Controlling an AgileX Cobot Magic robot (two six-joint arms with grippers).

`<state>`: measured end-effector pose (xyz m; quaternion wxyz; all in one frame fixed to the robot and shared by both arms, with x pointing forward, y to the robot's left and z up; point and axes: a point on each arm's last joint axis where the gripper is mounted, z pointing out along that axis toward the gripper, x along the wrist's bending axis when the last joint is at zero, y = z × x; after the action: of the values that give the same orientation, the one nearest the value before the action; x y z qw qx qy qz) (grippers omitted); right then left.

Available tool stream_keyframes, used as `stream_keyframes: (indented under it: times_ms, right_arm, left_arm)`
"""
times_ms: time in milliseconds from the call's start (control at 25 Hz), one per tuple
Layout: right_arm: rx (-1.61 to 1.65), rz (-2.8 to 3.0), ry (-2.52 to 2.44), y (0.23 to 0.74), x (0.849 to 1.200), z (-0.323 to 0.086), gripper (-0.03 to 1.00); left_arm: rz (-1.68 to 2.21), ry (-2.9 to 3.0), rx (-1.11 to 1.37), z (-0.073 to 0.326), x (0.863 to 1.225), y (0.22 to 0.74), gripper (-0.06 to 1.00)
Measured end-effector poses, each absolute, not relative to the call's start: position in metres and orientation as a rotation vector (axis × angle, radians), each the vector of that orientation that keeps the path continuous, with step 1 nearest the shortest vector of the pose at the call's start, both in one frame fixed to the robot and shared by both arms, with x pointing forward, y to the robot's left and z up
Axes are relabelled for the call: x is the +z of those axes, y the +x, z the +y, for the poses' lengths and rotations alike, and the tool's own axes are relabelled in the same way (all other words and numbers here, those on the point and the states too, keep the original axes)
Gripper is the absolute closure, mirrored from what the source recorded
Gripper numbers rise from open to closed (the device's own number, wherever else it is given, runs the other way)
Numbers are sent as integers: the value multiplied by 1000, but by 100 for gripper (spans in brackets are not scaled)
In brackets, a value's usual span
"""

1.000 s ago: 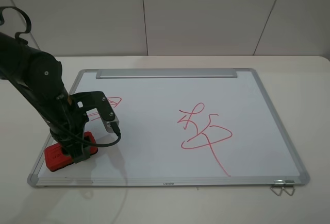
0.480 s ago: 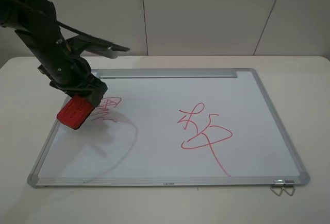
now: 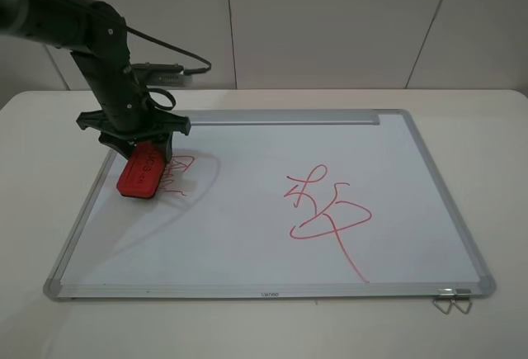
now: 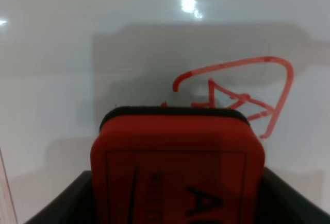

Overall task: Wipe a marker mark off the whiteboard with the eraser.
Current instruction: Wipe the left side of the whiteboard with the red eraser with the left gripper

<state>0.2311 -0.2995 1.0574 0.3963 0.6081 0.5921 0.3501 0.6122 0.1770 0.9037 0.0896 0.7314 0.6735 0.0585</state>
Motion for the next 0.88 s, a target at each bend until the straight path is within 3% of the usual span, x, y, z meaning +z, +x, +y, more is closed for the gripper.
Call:
stream_keyframes:
  times_ms: [480, 880]
  right_arm:
    - [887, 1500, 1541, 231, 1057, -299, 26]
    - [887, 1500, 1541, 231, 1057, -299, 26]
  left_arm:
    - [2079, 2146, 159, 192, 881, 620, 37]
    - [2025, 2252, 177, 180, 865, 622, 37]
